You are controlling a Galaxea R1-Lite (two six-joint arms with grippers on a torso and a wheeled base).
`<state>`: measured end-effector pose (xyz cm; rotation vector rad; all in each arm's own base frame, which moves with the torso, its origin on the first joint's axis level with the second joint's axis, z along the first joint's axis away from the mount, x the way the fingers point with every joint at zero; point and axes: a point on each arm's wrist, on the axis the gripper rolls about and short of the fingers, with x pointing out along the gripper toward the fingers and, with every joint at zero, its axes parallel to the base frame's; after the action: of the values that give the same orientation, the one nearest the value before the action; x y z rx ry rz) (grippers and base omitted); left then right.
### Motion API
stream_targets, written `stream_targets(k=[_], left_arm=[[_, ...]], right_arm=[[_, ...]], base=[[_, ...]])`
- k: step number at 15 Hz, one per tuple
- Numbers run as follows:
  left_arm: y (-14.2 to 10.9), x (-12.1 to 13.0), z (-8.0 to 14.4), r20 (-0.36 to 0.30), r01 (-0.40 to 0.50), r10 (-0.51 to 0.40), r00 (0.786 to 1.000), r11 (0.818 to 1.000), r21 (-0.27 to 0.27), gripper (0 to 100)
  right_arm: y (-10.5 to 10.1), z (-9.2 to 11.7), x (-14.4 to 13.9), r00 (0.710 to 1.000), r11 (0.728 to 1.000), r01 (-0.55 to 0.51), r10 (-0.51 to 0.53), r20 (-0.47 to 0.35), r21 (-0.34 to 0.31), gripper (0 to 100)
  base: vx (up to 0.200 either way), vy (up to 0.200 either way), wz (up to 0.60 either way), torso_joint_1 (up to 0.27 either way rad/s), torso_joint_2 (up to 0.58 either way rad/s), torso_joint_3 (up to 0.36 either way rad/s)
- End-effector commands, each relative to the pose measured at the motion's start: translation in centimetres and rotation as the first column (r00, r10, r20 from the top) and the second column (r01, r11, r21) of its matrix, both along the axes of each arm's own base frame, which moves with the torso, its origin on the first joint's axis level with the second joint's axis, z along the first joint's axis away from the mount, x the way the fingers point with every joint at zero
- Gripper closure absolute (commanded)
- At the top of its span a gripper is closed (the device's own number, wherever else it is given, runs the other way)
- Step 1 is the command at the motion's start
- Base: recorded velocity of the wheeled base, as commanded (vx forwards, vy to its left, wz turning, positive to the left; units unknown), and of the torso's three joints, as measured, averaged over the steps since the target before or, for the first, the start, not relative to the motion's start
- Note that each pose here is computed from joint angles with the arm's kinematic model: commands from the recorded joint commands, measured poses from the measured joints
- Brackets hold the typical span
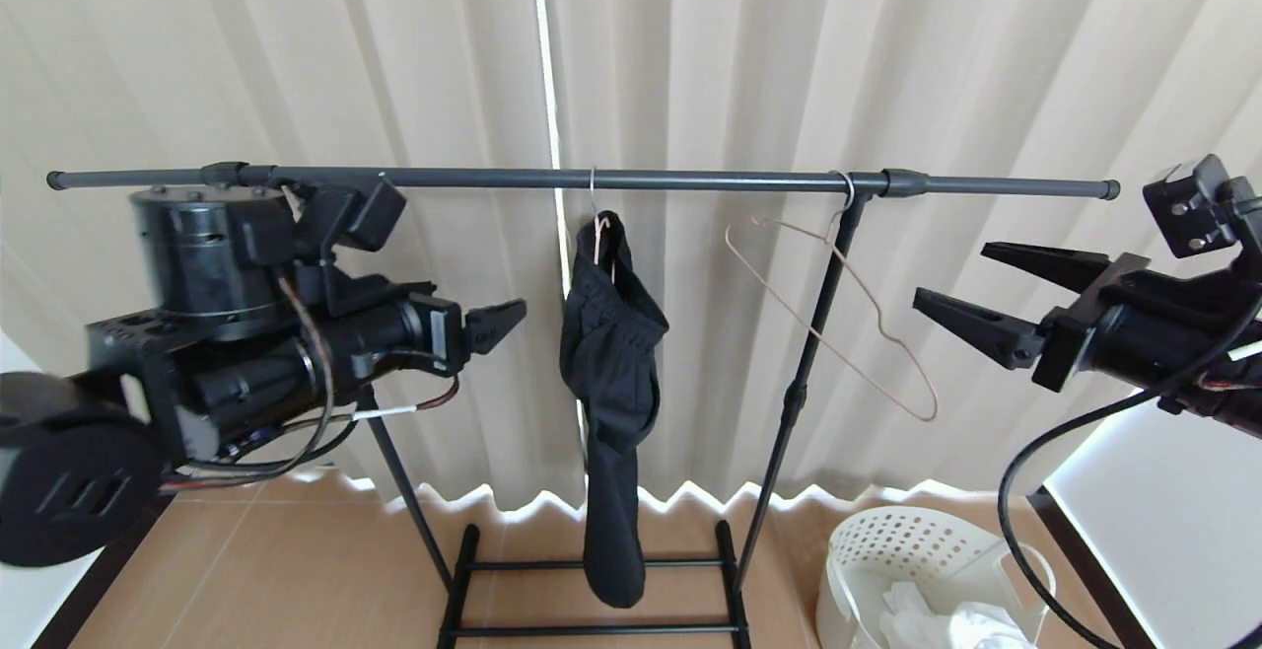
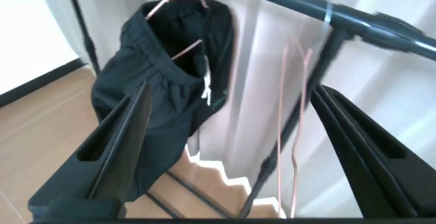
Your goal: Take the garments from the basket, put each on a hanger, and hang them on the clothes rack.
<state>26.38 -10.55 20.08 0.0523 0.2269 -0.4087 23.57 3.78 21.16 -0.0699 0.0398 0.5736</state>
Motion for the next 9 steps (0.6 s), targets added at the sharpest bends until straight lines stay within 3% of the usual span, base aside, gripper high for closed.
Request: stream_targets(k=[1,3,9], left_arm=[[2.6,-6.4,0.6,0.044,-0.015,0.016,0.999,1.000,-0.013,0],[4.4,-11.6,-1.2,0.045,-0.001,0.001,0.999,1.000,-0.007,0],[8.0,-20.2,-6.1,0.103,-0.005,0.007,0.995,1.000,-0.022,0]], right_arm=[[-0.6,1.5,-4.1,0.998,0.997,0.070,-0.070,0.006,0.026,0],[-1.4,0.7,-8.8,0.985,0.985,0.167,-0.165,-0.044,0.035,0],[-2.8,-6.0,-20.4,0.976,0.979,0.200,-0.197,-0.091,0.025,0]], base=[[0.000,0.000,0.00,0.000,0.00,0.000],[0.000,0.000,0.00,0.000,0.00,0.000],[0.000,0.000,0.00,0.000,0.00,0.000]])
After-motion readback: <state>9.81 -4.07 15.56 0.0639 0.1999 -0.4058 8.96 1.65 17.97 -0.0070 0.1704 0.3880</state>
